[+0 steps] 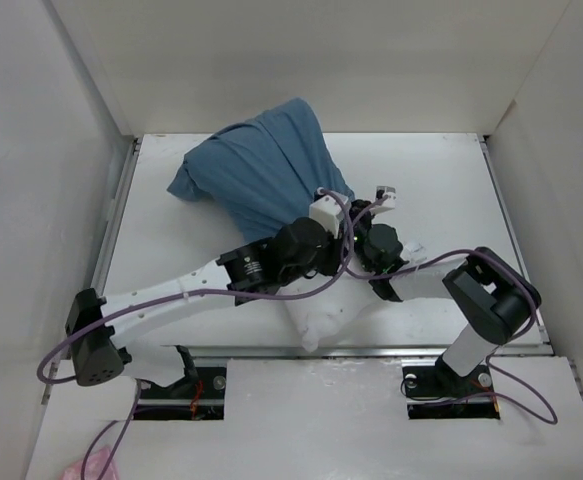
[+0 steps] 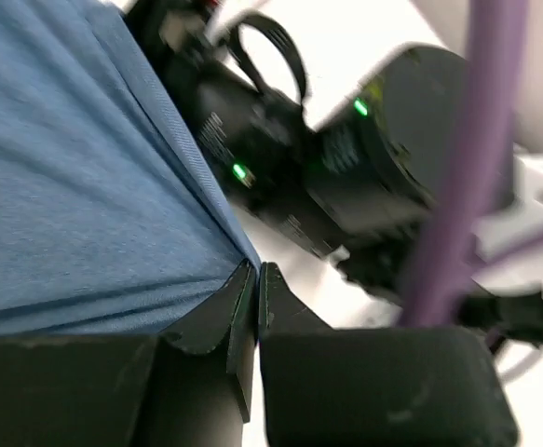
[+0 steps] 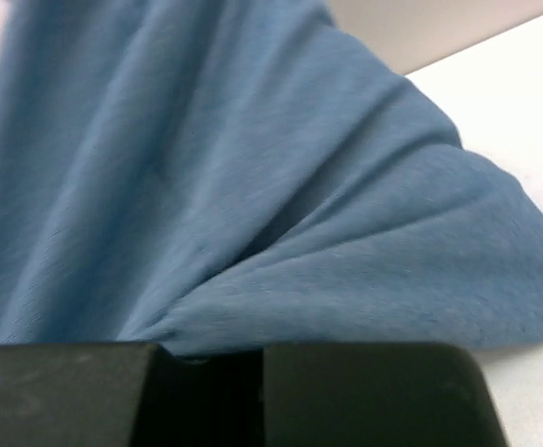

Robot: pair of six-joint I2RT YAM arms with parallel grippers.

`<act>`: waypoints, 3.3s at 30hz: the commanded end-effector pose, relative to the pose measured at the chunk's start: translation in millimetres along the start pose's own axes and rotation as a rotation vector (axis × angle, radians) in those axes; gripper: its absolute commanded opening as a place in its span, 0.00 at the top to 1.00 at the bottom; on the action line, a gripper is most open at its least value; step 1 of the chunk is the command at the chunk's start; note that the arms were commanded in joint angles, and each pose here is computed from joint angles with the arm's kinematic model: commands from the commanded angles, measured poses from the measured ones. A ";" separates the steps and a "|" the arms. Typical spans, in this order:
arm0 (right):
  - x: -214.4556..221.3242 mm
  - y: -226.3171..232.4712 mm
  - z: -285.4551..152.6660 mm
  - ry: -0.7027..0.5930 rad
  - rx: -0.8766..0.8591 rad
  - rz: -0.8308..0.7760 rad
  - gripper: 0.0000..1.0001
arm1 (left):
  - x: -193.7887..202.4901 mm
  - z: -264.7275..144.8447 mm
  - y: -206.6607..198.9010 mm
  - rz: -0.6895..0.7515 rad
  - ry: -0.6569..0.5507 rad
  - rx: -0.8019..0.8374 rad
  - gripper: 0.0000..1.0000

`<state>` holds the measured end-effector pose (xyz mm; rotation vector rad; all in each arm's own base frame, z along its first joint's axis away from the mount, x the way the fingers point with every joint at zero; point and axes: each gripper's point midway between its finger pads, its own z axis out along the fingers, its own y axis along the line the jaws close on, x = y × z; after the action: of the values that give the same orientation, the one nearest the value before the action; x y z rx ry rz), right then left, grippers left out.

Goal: Put the pillow into the pillowcase

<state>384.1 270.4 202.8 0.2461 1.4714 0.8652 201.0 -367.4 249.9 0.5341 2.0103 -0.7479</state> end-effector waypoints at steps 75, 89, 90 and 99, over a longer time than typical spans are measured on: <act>52.5 3.9 -93.1 0.621 0.202 -0.728 1.00 | 116.7 48.4 255.5 -0.203 0.036 -0.740 0.48; -24.7 66.2 -34.7 0.094 0.180 -0.380 1.00 | 20.1 15.9 129.2 -0.107 -0.121 -0.413 1.00; -32.1 64.3 -27.4 0.045 0.225 -0.371 1.00 | 10.4 7.6 115.1 -0.110 -0.140 -0.367 1.00; -51.5 49.5 49.3 -0.210 0.522 -0.114 1.00 | 0.8 -51.3 17.4 -0.183 -0.060 0.012 1.00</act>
<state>384.7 290.8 239.3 0.2996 1.6302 0.1705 243.0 -274.1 239.0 0.1555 1.9818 -0.5299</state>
